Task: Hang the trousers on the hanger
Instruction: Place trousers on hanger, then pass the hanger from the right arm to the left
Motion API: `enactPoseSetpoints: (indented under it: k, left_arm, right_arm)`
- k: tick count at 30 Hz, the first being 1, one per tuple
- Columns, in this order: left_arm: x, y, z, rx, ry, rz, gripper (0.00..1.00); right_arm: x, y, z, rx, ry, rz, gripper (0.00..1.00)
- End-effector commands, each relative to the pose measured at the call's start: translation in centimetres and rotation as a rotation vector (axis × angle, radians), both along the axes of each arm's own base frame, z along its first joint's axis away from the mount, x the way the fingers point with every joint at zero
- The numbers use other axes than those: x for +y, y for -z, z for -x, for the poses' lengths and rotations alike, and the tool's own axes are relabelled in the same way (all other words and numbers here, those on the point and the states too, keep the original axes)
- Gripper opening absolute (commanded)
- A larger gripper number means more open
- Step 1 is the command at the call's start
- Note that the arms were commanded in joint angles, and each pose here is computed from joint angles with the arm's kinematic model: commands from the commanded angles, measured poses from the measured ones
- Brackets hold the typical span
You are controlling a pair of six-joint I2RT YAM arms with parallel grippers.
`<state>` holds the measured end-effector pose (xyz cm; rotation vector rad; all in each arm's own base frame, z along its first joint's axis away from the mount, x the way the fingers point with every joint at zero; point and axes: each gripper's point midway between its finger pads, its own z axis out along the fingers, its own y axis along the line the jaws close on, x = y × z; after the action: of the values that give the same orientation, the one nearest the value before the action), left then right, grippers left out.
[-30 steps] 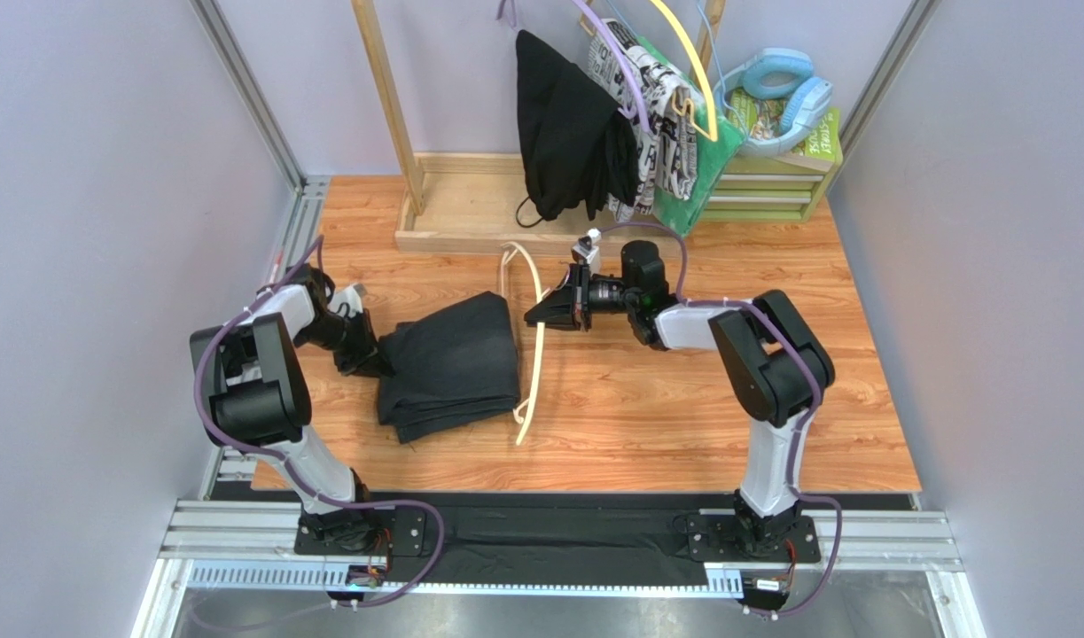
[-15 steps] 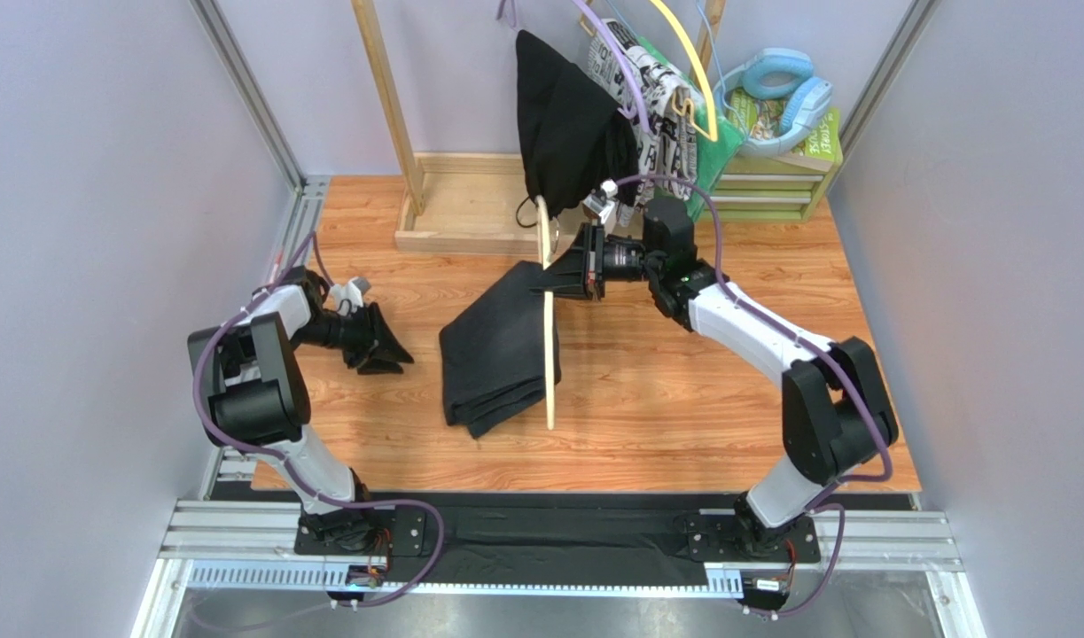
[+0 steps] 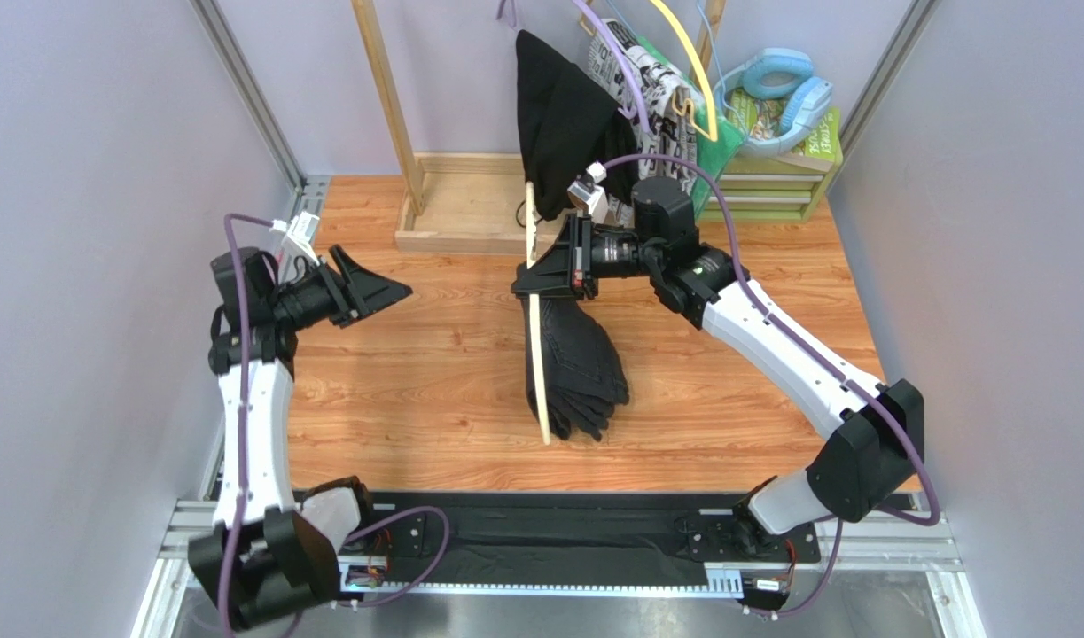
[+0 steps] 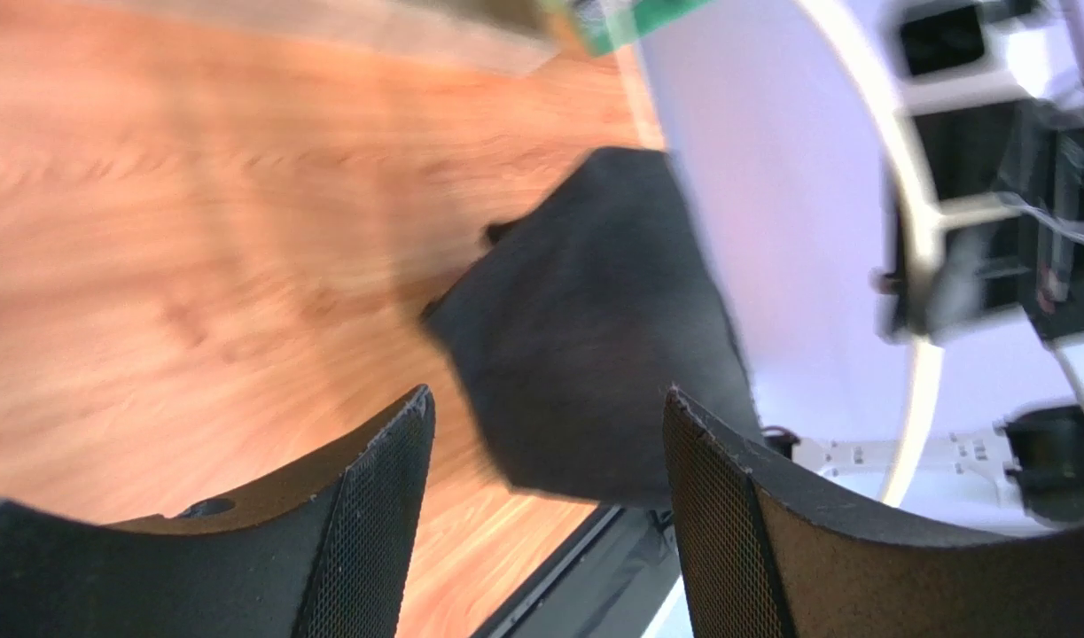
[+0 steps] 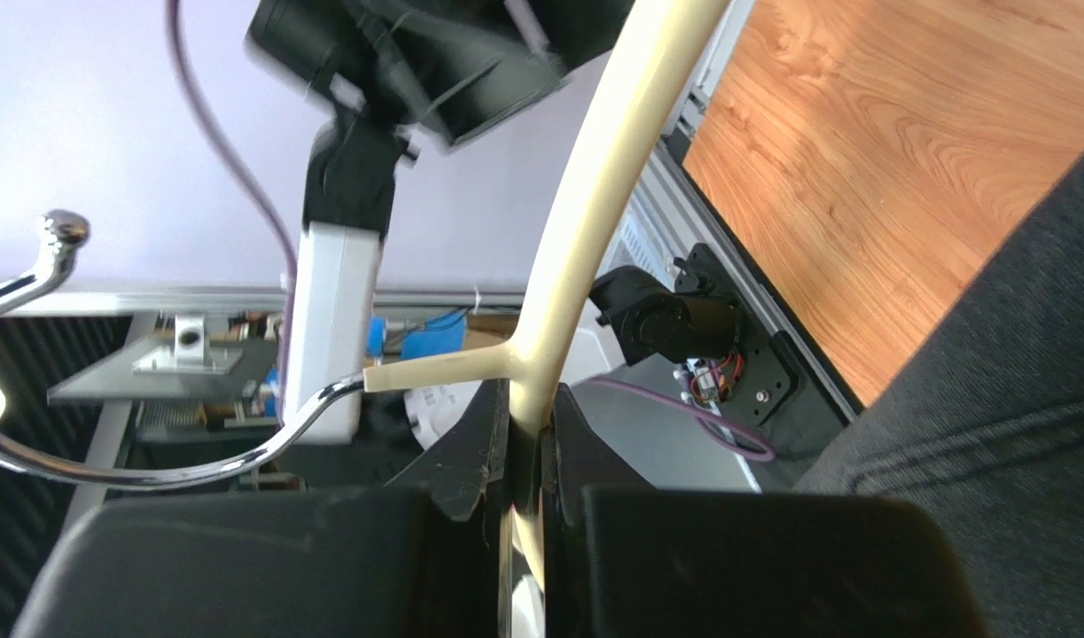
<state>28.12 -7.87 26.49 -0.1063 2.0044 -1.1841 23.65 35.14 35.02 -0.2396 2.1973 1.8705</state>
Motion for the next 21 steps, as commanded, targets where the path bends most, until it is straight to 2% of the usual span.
enactPoseSetpoints:
  k: [1, 10, 12, 21]
  left_arm:
    - [-2.6, -6.6, 3.7, -0.244, 0.099, 0.058, 0.7]
    - [-8.5, -8.9, 11.4, -0.392, 0.377, 0.063, 0.67]
    - [-9.1, -8.8, 11.5, -0.397, 0.386, 0.061, 0.67]
    - [-11.9, -6.9, 11.0, -0.333, 0.423, 0.05, 0.64]
  right_arm:
    - [1.1, -6.4, -0.6, -0.126, 0.112, -0.024, 0.0]
    - [5.5, -7.5, -3.5, -0.059, 0.118, -0.035, 0.0]
    - [6.2, -7.7, -3.6, -0.033, 0.109, -0.051, 0.0]
    - [8.6, -10.8, -3.8, -0.097, 0.083, -0.132, 0.0]
